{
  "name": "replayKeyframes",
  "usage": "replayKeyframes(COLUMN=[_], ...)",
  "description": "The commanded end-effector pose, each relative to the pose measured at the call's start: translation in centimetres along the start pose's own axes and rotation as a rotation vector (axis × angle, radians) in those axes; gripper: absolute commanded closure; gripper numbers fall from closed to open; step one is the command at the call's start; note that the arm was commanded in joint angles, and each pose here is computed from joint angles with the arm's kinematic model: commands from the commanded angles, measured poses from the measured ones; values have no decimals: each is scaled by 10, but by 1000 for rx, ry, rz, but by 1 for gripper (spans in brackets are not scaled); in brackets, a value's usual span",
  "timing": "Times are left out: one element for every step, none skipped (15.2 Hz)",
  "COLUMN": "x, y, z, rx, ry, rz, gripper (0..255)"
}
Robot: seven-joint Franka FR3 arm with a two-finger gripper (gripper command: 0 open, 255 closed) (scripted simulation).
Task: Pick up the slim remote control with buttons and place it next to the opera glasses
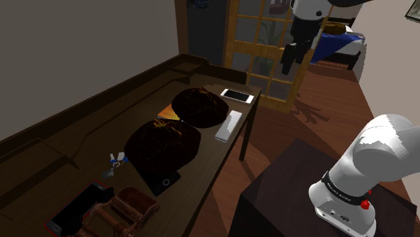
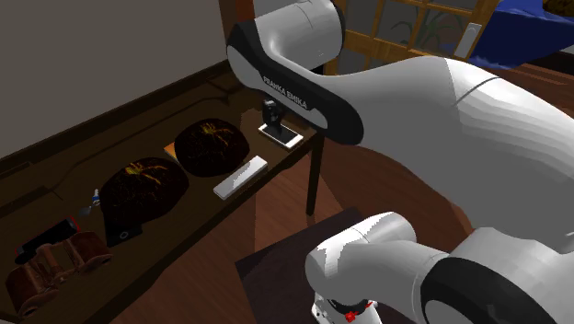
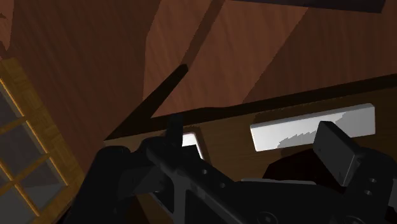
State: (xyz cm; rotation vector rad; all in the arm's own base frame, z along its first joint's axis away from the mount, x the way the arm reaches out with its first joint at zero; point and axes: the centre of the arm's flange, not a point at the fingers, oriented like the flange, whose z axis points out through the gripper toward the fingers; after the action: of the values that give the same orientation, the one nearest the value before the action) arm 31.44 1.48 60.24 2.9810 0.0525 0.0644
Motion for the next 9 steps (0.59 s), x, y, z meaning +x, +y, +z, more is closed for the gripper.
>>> replayKeyframes(x=[0,0,1,2,3,5,7,9,12], y=[0,-9,-18,-27,-36,-45,-54,-63,-72], z=[0,9,17,26,34,43,51,59,68], rx=[0,6,12,18,24,30,37,43,49], ry=[0,-4,-9,-13,-17,-22,-26,-30,-35], rz=[0,41,83,124,165,207,248,289,330], gripper=[0,0,0,0,0,0,0,0,0])
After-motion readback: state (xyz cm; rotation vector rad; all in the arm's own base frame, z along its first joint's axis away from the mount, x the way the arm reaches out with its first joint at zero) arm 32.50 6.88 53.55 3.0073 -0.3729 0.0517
